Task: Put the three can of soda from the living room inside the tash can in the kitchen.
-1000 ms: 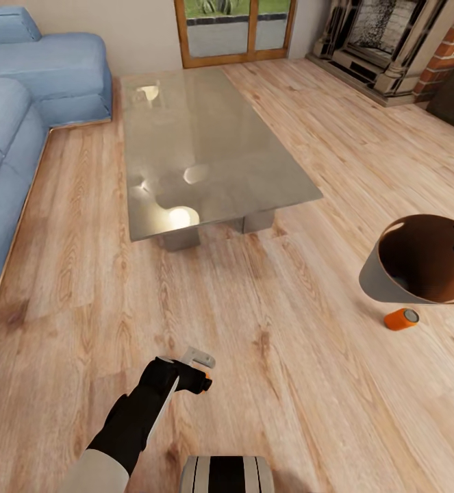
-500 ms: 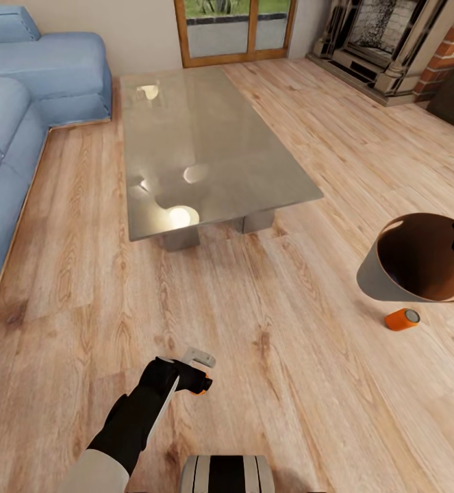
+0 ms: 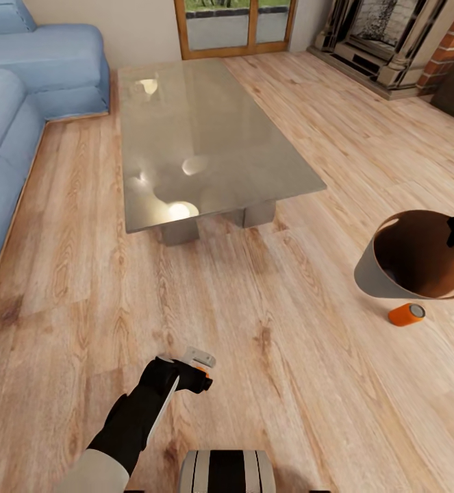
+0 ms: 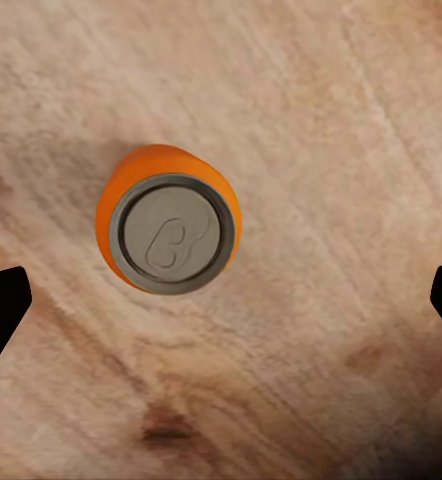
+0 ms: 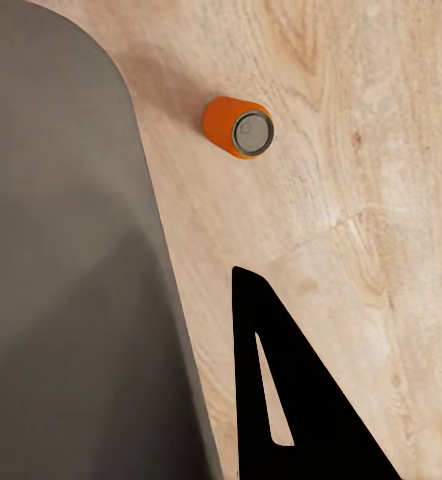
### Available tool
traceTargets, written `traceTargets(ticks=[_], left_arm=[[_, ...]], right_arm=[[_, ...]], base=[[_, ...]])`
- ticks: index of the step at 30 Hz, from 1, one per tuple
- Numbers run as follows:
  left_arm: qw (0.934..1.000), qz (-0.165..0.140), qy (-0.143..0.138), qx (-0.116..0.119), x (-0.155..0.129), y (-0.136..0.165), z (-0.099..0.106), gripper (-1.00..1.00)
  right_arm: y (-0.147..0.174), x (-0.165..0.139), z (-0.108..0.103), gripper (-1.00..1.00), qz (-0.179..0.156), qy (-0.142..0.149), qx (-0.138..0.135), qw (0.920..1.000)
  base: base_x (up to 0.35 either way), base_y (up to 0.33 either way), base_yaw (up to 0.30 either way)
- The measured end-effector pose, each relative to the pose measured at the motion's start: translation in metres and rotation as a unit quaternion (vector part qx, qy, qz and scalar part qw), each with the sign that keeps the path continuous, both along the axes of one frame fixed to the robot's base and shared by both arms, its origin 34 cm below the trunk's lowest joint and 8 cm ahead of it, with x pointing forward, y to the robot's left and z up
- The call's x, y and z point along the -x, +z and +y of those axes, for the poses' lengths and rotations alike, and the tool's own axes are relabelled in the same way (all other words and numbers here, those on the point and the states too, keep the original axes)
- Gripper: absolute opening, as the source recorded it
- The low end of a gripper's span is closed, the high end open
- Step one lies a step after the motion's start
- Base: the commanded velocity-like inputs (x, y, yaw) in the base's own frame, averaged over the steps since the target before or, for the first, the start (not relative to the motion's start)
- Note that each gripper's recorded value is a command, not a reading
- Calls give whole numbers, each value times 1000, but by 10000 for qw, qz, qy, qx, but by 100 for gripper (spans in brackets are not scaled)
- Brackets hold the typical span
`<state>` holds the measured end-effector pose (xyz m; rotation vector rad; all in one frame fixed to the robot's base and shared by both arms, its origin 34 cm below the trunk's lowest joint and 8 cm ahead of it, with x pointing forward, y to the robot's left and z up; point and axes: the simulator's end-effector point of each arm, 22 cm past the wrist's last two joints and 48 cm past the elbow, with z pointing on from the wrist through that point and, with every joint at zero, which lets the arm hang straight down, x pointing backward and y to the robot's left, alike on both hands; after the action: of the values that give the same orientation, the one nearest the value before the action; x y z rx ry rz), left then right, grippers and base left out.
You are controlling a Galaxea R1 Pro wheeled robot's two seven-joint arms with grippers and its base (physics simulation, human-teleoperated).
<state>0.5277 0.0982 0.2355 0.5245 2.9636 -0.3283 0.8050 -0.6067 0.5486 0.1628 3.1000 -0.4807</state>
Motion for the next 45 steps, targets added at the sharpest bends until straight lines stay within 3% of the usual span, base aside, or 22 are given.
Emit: traceTargets(ticks=[23,27,32,39,45], left_arm=[[9999,106,21,16,7,-9,1,100],[9999,137,21,15,9,-12,1,100],[9999,157,18,14,11,-13,1,100],[9998,190,15,16,13,-15,0,100],[9998,182,23,17,12,-16,0,100]], right_arm=[[23,-42,22,-100,-172,308,131,9993],[20,-55,43,-100,-161,499,110,9986],[12,-69,74,-100,-226,639,-122,9976],[10,-71,76,-100,-104,812,79,9966],[4,-77,94,-100,-222,765,-224,9966]], base=[[15,8,0],[0,0,0],[0,0,0],[123,14,0],[134,31,0]])
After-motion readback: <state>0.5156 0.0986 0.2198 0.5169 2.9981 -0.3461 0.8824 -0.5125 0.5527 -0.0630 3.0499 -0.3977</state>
